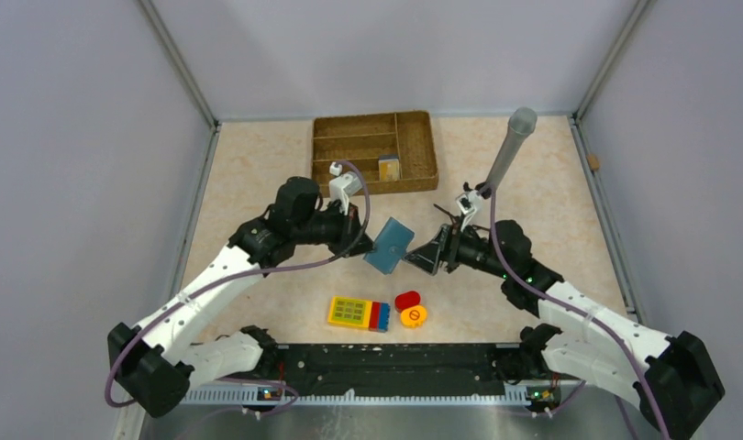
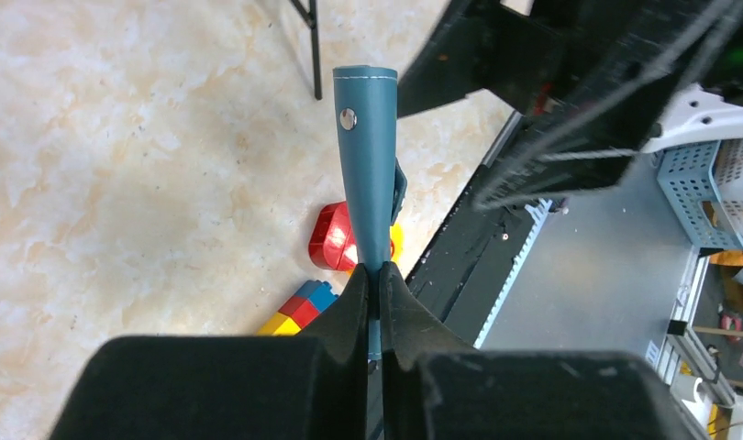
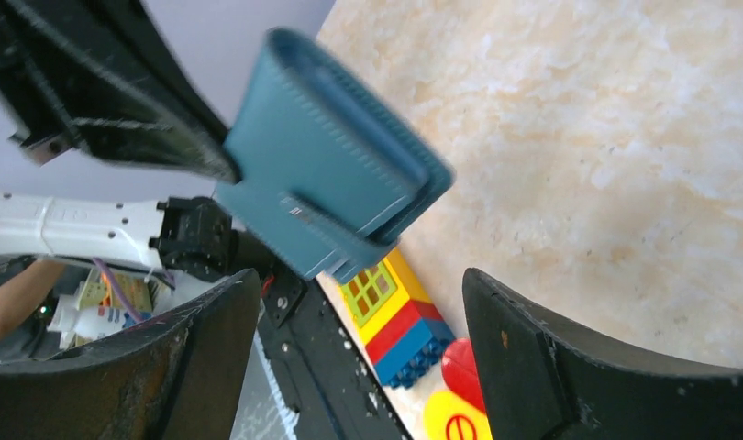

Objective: Put the credit cards into the card holder
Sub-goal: Pick up the card holder from the center of the board.

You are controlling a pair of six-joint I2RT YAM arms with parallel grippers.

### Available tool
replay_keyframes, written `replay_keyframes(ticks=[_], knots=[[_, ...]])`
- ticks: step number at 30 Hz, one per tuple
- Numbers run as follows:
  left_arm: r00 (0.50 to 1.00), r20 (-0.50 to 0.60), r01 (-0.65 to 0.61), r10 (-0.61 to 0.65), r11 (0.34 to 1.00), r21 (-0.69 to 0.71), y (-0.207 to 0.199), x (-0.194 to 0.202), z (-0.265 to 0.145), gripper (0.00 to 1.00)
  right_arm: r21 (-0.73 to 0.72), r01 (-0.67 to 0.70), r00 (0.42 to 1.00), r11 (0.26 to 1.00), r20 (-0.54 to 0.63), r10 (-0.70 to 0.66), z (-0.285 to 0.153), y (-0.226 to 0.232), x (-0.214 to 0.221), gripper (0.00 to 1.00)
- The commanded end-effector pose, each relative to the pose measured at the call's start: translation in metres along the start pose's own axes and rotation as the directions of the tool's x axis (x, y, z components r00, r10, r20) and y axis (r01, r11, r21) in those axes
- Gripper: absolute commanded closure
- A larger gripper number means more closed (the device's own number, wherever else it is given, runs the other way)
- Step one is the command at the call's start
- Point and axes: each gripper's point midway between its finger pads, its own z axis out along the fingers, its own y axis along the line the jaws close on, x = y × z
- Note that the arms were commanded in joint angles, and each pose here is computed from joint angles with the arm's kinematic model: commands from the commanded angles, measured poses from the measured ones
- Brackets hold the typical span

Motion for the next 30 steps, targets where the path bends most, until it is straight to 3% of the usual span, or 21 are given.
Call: replay_keyframes(ticks=[1, 4, 9, 13, 15, 19, 20, 21, 23, 26, 30], knots=[[0.991, 0.091, -0.109, 0.103, 0.992, 0.062, -0.021, -0.017, -0.021, 1.0, -0.026, 0.06, 0.99, 0.998, 0.127, -0.057, 0.009, 0.019, -0.041, 0.19], [0.988, 0.114, -0.12, 0.106, 0.986, 0.12, -0.031, -0.017, -0.027, 1.0, -0.006, 0.068, 0.988, 0.998, 0.136, -0.066, 0.011, 0.015, -0.043, 0.15], [0.988, 0.101, -0.133, 0.115, 0.972, 0.195, -0.04, -0.007, -0.027, 1.0, -0.183, 0.08, 0.983, 0.98, 0.178, -0.047, 0.015, 0.049, -0.055, 0.15], [0.988, 0.089, -0.146, 0.13, 0.965, 0.216, -0.043, -0.002, -0.028, 1.0, -0.243, 0.077, 0.983, 0.967, 0.179, -0.033, 0.017, 0.059, -0.057, 0.19], [0.987, 0.09, -0.149, 0.132, 0.963, 0.225, -0.044, 0.0, -0.028, 1.0, -0.259, 0.074, 0.985, 0.963, 0.169, -0.03, 0.019, 0.06, -0.055, 0.35], [0.988, 0.097, -0.138, 0.118, 0.961, 0.239, -0.043, 0.001, -0.025, 0.98, -0.308, 0.072, 0.988, 0.948, 0.153, -0.026, 0.018, 0.067, -0.051, 0.81], [0.989, 0.094, -0.13, 0.11, 0.962, 0.24, -0.042, 0.001, -0.023, 0.85, -0.321, 0.075, 0.988, 0.944, 0.153, -0.027, 0.017, 0.07, -0.051, 0.92], [0.99, 0.093, -0.124, 0.105, 0.963, 0.24, -0.041, 0.001, -0.022, 0.65, -0.337, 0.077, 0.989, 0.938, 0.148, -0.028, 0.016, 0.073, -0.05, 1.0], [0.992, 0.084, -0.11, 0.092, 0.965, 0.239, -0.037, 0.001, -0.018, 0.38, -0.366, 0.081, 0.989, 0.927, 0.142, -0.03, 0.013, 0.078, -0.049, 1.0], [0.993, 0.08, -0.099, 0.083, 0.968, 0.229, -0.032, 0.001, -0.015, 0.25, -0.417, 0.095, 0.991, 0.904, 0.13, -0.044, 0.009, 0.088, -0.046, 1.0], [0.994, 0.087, -0.087, 0.068, 0.965, 0.247, -0.031, -0.002, -0.016, 0.24, -0.464, 0.108, 0.993, 0.879, 0.1, -0.069, 0.005, 0.096, -0.04, 1.0]])
